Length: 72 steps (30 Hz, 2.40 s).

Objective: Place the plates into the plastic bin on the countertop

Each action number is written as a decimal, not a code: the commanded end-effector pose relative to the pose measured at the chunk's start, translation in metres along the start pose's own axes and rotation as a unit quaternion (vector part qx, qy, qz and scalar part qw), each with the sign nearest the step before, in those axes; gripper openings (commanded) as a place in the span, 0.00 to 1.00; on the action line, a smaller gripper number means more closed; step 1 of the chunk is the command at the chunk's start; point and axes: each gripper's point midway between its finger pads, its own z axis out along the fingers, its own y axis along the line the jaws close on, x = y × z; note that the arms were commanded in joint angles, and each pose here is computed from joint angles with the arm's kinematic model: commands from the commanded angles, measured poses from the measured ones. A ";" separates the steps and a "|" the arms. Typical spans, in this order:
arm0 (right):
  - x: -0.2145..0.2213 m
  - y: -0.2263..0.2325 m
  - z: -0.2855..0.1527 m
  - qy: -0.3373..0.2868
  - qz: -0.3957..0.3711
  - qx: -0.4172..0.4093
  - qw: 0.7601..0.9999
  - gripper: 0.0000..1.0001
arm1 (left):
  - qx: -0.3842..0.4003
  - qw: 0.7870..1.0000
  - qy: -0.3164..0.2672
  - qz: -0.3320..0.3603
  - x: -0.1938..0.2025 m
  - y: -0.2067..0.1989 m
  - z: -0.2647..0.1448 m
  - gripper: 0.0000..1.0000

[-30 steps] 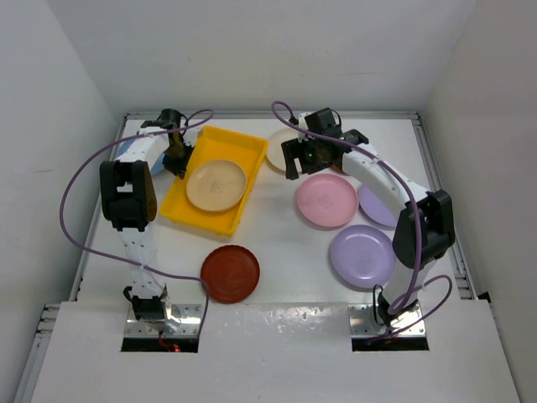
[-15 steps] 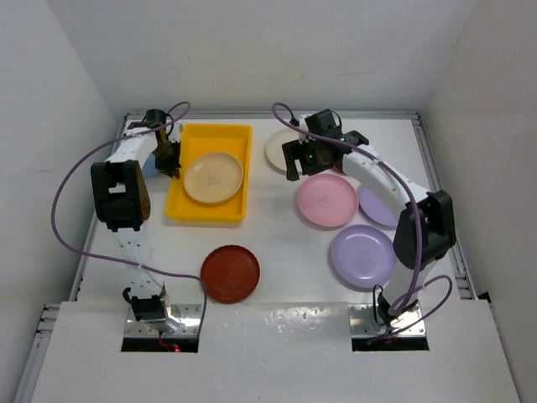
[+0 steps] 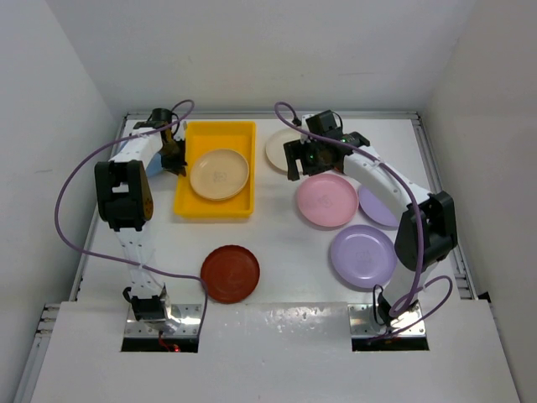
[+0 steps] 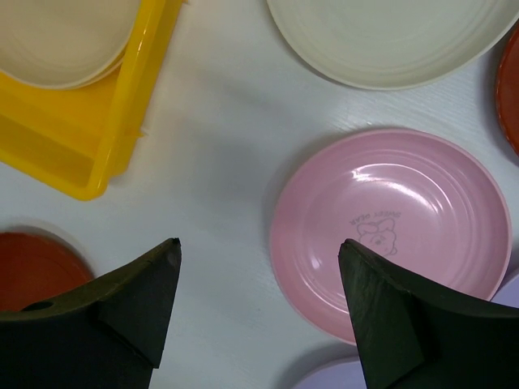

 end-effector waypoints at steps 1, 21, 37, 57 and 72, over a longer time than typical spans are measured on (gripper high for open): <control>-0.020 -0.001 -0.011 -0.040 0.022 0.011 0.999 0.78 | 0.023 0.999 -0.020 -0.022 -0.011 -0.008 0.005 0.00; -0.039 0.007 -0.008 -0.039 0.018 -0.014 0.999 0.78 | -0.068 0.982 -0.171 0.048 -0.111 0.038 -0.081 0.71; -0.042 0.007 -0.003 -0.005 0.054 -0.001 0.999 0.78 | -0.159 0.967 -0.129 -0.154 -0.082 0.249 -0.009 0.86; -0.029 0.000 -0.012 -0.003 0.081 0.025 0.996 0.77 | -0.061 0.967 -0.137 -0.206 -0.061 0.256 -0.015 0.00; -0.039 0.009 0.010 -0.020 0.054 -0.010 0.998 0.77 | -0.001 0.916 -0.399 -0.033 -0.188 0.140 -0.254 0.00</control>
